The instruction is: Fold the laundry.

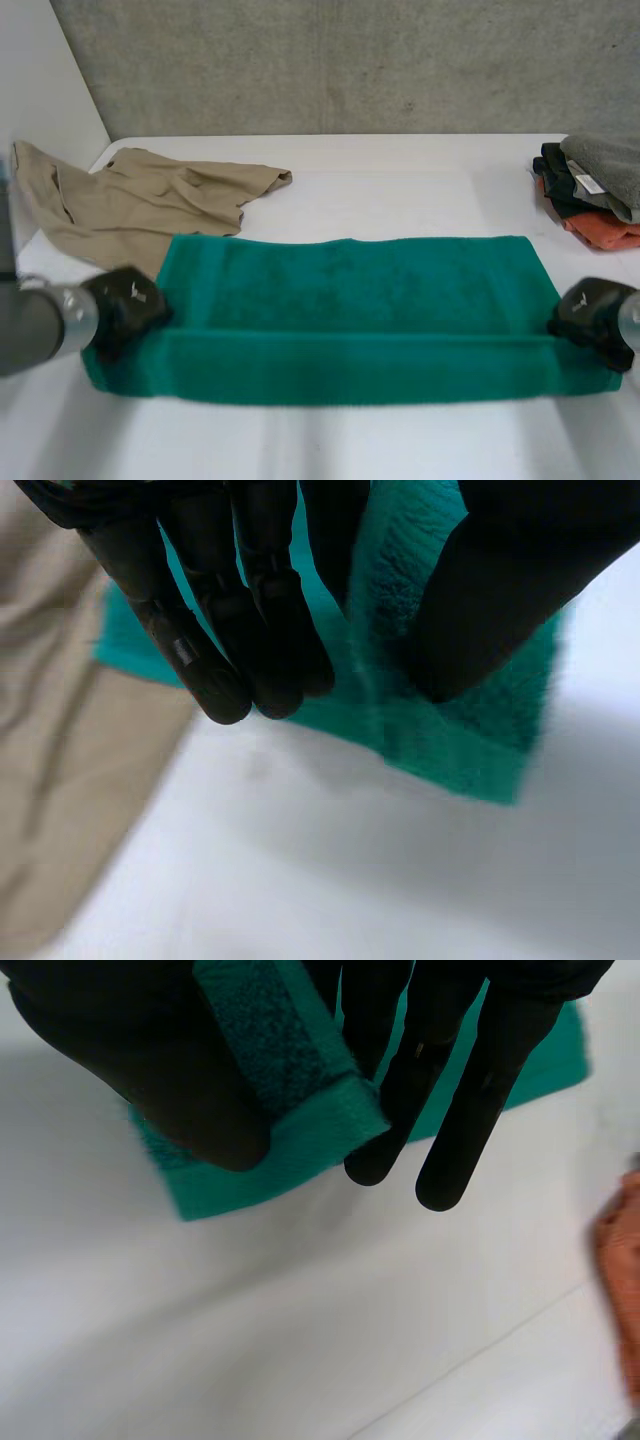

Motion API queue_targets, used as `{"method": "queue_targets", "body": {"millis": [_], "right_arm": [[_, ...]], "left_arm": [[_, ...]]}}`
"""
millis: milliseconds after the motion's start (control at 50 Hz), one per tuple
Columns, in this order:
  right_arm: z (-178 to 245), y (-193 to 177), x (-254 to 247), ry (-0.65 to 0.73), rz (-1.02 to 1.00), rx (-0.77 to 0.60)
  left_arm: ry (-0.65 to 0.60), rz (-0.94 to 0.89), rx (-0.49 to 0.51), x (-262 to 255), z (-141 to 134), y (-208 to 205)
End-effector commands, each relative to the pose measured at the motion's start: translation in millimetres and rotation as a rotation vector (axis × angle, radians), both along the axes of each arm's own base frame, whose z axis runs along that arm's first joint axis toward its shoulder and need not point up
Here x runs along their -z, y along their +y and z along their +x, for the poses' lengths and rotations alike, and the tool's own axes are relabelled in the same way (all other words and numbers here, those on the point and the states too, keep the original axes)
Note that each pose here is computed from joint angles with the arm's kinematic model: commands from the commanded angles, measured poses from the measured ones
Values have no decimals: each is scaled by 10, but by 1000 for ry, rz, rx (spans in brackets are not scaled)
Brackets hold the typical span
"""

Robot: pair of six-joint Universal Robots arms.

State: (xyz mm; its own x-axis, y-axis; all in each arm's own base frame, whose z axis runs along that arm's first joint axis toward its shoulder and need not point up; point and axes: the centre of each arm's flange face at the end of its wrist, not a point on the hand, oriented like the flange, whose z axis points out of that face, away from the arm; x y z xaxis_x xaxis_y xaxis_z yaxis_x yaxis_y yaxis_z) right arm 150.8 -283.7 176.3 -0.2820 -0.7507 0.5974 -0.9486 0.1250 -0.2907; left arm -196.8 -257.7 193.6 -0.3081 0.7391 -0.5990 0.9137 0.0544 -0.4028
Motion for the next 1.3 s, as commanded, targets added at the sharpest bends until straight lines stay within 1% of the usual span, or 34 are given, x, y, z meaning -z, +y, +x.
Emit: {"method": "queue_targets", "body": {"millis": [20,80,100,160,180,240,260,300,340,440,600,740,780,840,860,900,920,980,1000,1040,1060,1120,1140,1200,1220,1260,1300], "right_arm": [[305,-627,-370,-32,-301,37],[426,-897,-723,-107,-500,76],[489,-1065,-990,-185,-642,102],[573,-1246,-1411,-341,-851,127],[595,-1314,-1636,-444,-961,137],[614,-1356,-1913,-584,-1100,133],[627,-1344,-2080,-663,-1181,114],[647,-1313,-2212,-726,-1247,94],[682,-1260,-2286,-769,-1299,69],[731,-1175,-2246,-781,-1312,48],[745,-1235,-1831,-745,-1200,68],[714,-1219,-1277,-731,-1018,97],[705,-1183,-1056,-726,-940,104],[674,-1125,-834,-708,-856,120],[630,-1072,-690,-687,-798,138],[578,-1008,-546,-655,-733,157],[521,-928,-428,-616,-668,172],[426,-757,-330,-533,-577,173],[339,-632,-287,-462,-516,164],[245,-508,-266,-382,-458,144],[127,-380,-235,-296,-390,134],[-29,-148,-181,-174,-263,107],[-110,-8,-176,-111,-183,86],[-185,152,-178,-43,-88,42],[-176,167,-209,-46,-96,23],[-152,149,-216,-70,-112,23],[-117,77,-213,-108,-150,31]], "left_arm": [[80,-285,-110,-441,-277,-788],[190,-425,-142,-830,-372,-980],[289,-535,-164,-1151,-416,-1077],[470,-716,-194,-1673,-434,-1177],[592,-836,-216,-2001,-403,-1210],[764,-986,-243,-2383,-330,-1224],[860,-1059,-243,-2562,-297,-1217],[925,-1107,-232,-2670,-286,-1212],[947,-1130,-217,-2695,-289,-1221],[924,-1077,-237,-2506,-256,-1298],[878,-950,-306,-1968,-169,-1476],[792,-746,-342,-1219,-191,-1453],[762,-671,-346,-954,-191,-1397],[720,-583,-343,-688,-192,-1286],[681,-532,-334,-517,-188,-1192],[634,-483,-326,-351,-172,-1083],[574,-440,-310,-214,-144,-964],[468,-396,-283,-56,-67,-775],[397,-367,-260,24,-8,-644],[315,-333,-232,81,53,-489],[230,-291,-201,133,110,-324],[95,-204,-150,204,207,-66],[16,-141,-122,228,279,88],[-62,-80,-93,190,389,197],[-79,-46,-80,161,425,243],[-66,-25,-70,114,420,278],[-31,-32,-49,33,353,281]]}}
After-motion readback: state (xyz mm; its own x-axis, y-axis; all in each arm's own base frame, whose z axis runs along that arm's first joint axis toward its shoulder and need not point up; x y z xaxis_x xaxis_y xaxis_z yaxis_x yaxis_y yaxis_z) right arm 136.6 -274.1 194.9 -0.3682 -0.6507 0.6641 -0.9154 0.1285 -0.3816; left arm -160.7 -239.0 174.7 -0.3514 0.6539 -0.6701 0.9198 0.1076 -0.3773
